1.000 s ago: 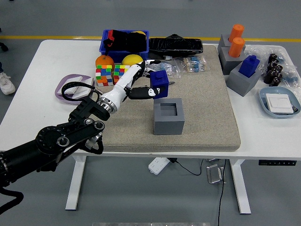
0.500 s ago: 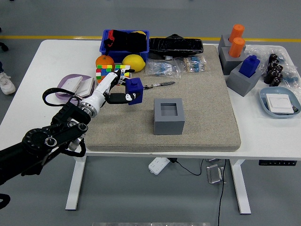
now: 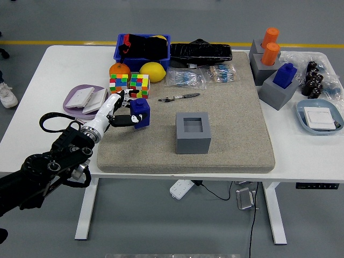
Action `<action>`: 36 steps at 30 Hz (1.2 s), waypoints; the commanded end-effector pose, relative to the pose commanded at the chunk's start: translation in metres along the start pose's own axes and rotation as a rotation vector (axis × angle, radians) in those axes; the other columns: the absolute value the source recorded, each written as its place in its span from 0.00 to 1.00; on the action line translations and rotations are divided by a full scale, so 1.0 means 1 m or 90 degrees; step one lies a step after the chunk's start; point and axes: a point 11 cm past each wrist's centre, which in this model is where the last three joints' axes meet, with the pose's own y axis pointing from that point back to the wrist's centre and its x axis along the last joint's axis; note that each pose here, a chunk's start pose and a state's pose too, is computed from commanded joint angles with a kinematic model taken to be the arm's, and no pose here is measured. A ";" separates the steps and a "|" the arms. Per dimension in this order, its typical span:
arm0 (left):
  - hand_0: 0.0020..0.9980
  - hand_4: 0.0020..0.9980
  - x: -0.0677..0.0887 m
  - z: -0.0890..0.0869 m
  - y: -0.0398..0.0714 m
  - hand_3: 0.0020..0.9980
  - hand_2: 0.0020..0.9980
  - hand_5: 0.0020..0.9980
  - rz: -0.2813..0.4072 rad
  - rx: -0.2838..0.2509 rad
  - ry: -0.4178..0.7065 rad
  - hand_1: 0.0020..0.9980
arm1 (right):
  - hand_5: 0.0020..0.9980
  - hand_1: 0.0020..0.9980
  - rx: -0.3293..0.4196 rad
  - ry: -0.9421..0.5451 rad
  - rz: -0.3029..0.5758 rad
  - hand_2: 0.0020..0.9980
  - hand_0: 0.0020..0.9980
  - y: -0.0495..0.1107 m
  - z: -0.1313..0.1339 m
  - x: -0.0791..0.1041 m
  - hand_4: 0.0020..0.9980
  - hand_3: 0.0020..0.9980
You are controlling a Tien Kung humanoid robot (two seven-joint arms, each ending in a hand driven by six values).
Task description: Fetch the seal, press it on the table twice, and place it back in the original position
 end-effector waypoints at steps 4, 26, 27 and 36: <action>0.83 0.58 0.002 -0.008 0.003 0.82 0.47 0.00 0.009 0.006 0.006 0.53 | 0.54 0.75 -0.001 0.000 0.000 0.73 0.88 0.000 0.001 0.000 0.85 0.76; 0.83 0.58 -0.001 -0.028 0.015 0.82 0.47 0.00 0.019 0.021 0.022 0.53 | 0.54 0.74 -0.002 0.000 -0.002 0.73 0.88 0.000 0.003 -0.002 0.85 0.76; 0.83 0.58 -0.001 -0.028 0.015 0.82 0.47 0.00 0.019 0.021 0.022 0.53 | 0.54 0.74 -0.002 0.000 -0.002 0.73 0.88 0.000 0.003 -0.001 0.85 0.76; 0.83 0.58 0.000 -0.030 0.016 0.81 0.47 0.00 0.019 0.023 0.020 0.53 | 0.54 0.74 -0.002 -0.001 -0.002 0.73 0.88 -0.001 0.003 -0.002 0.85 0.76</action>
